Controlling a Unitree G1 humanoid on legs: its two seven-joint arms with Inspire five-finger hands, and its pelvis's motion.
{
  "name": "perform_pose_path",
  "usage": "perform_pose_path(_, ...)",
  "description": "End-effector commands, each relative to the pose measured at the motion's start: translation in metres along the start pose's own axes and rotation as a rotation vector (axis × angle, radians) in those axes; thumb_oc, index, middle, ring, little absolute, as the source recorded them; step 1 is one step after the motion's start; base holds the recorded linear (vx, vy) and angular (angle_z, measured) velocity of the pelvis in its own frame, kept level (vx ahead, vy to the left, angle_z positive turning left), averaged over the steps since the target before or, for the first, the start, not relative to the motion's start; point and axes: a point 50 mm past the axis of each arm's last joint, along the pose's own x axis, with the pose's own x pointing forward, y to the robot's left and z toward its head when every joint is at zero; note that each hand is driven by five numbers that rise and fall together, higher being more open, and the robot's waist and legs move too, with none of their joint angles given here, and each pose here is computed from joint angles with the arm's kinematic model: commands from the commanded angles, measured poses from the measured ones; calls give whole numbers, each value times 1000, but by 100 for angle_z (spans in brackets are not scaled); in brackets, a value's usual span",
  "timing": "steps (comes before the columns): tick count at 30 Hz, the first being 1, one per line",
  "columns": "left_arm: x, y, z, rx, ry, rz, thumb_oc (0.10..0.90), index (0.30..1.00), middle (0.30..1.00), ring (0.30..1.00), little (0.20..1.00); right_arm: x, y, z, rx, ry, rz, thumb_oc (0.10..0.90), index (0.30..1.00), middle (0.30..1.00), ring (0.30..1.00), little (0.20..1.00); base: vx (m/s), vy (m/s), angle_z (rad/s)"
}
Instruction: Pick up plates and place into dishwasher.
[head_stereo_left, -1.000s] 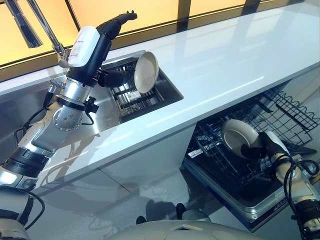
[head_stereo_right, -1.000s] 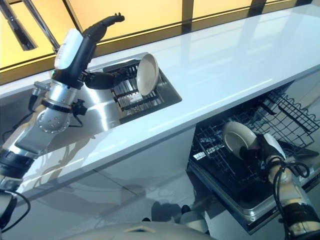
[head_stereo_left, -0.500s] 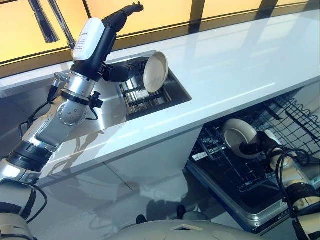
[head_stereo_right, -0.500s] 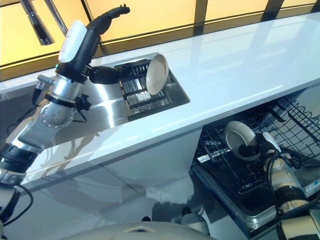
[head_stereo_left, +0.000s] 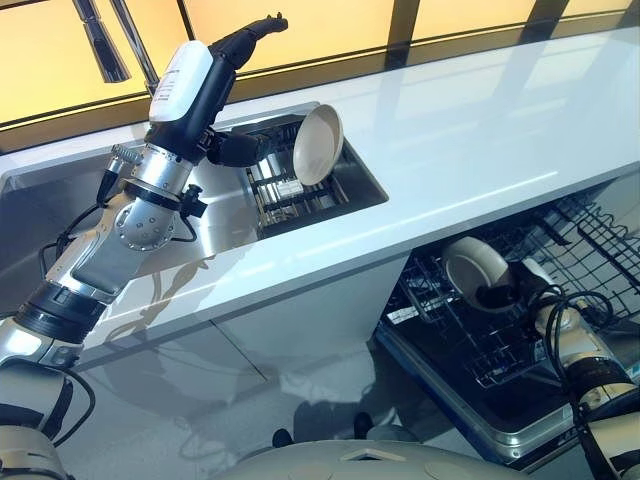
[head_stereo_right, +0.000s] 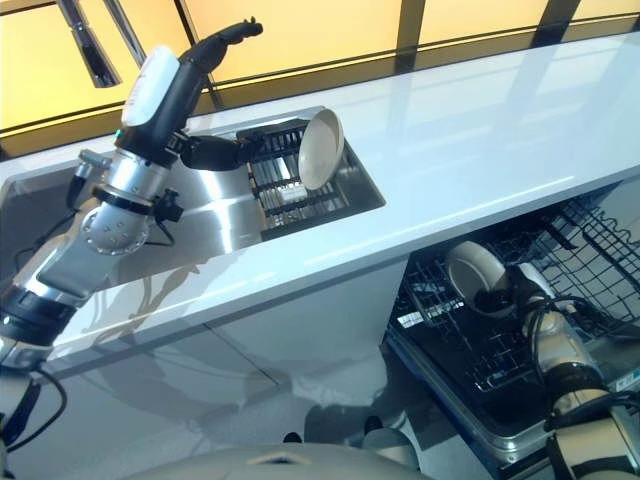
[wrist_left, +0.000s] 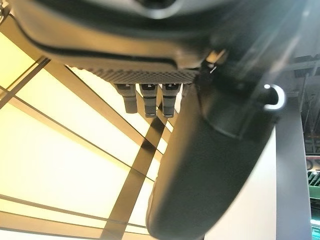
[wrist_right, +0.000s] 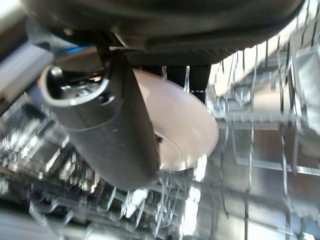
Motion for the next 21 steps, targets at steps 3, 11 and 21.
perform_pose_path(3, 42, 38, 38, -24, -198, 180, 800, 900, 900, 900, 900, 2, -8, 45, -15, -180, -36, 800, 900, 900, 900, 900, 0, 0, 0)
perform_pose_path(11, 40, 37, 35, -20, -192, 177, 800, 900, 900, 900, 900, 0, -9, 42, -18, -181, -37, 800, 900, 900, 900, 900, 0, 0, 0)
perform_pose_path(21, 36, 39, 34, -8, -187, 178, 800, 900, 900, 900, 900, -7, -16, 41, -10, -206, -84, 800, 900, 900, 900, 900, 0, 0, 0)
